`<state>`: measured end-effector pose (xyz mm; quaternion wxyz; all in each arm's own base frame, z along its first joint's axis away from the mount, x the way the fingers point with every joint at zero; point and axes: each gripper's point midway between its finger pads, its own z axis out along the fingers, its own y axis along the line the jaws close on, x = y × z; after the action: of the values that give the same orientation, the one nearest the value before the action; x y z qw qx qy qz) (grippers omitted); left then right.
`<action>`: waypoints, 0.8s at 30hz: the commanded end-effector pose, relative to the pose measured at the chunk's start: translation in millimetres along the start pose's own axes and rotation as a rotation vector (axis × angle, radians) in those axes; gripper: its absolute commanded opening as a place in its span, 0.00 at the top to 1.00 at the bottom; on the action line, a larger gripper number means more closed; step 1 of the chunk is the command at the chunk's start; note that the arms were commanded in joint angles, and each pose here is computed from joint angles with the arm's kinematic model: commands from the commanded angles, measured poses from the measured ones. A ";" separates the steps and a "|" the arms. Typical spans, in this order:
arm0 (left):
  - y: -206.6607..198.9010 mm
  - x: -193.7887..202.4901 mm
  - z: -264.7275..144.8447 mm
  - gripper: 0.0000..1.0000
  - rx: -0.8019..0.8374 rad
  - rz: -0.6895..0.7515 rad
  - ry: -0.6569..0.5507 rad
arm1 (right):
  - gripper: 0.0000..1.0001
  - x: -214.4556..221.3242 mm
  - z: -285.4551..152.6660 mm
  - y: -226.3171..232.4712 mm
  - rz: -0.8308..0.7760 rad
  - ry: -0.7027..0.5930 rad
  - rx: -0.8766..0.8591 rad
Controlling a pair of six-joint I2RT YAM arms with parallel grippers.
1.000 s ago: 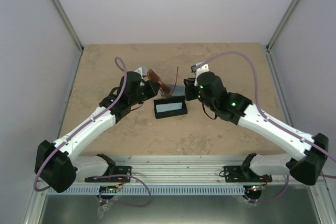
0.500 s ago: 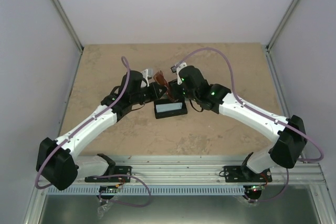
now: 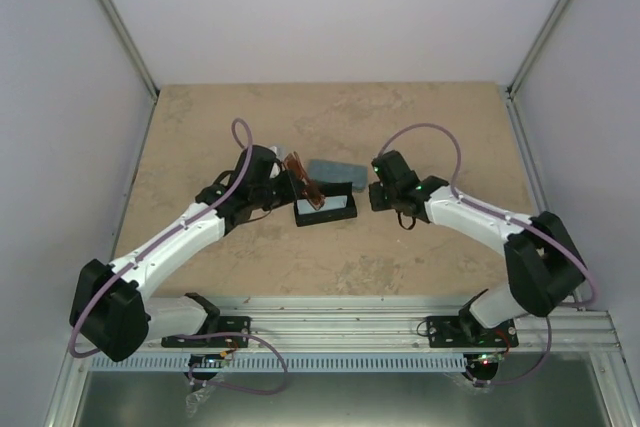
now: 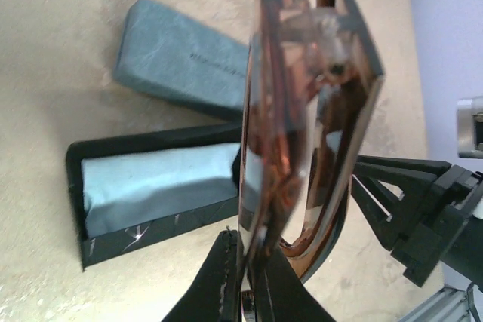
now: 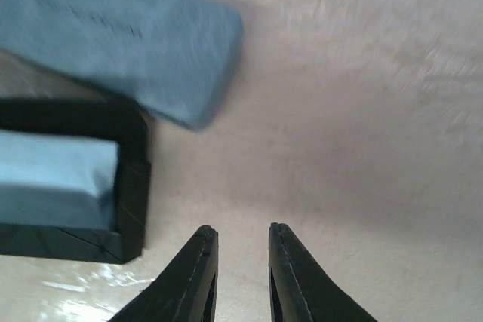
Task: Organize the sunglasses
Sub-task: Fold the sunglasses, then adjust the sunglasses case at the center of the board.
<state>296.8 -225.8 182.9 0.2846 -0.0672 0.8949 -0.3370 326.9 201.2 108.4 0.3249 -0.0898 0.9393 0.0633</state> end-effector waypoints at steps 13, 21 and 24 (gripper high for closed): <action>37.0 16.9 -5.7 1.00 -0.107 -0.070 0.013 | 0.78 57.9 55.8 58.8 -0.101 0.152 -0.168; 54.5 16.7 -18.7 1.00 -0.183 -0.133 -0.014 | 0.78 70.5 51.6 92.4 -0.045 0.157 -0.231; 62.4 17.2 -23.5 1.00 -0.217 -0.164 -0.025 | 0.78 74.3 49.4 112.8 -0.010 0.154 -0.282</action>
<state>279.4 -188.0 155.2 0.2609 -0.1370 0.9125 -0.2839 281.9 285.5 30.5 0.2372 -0.1690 0.9462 0.1412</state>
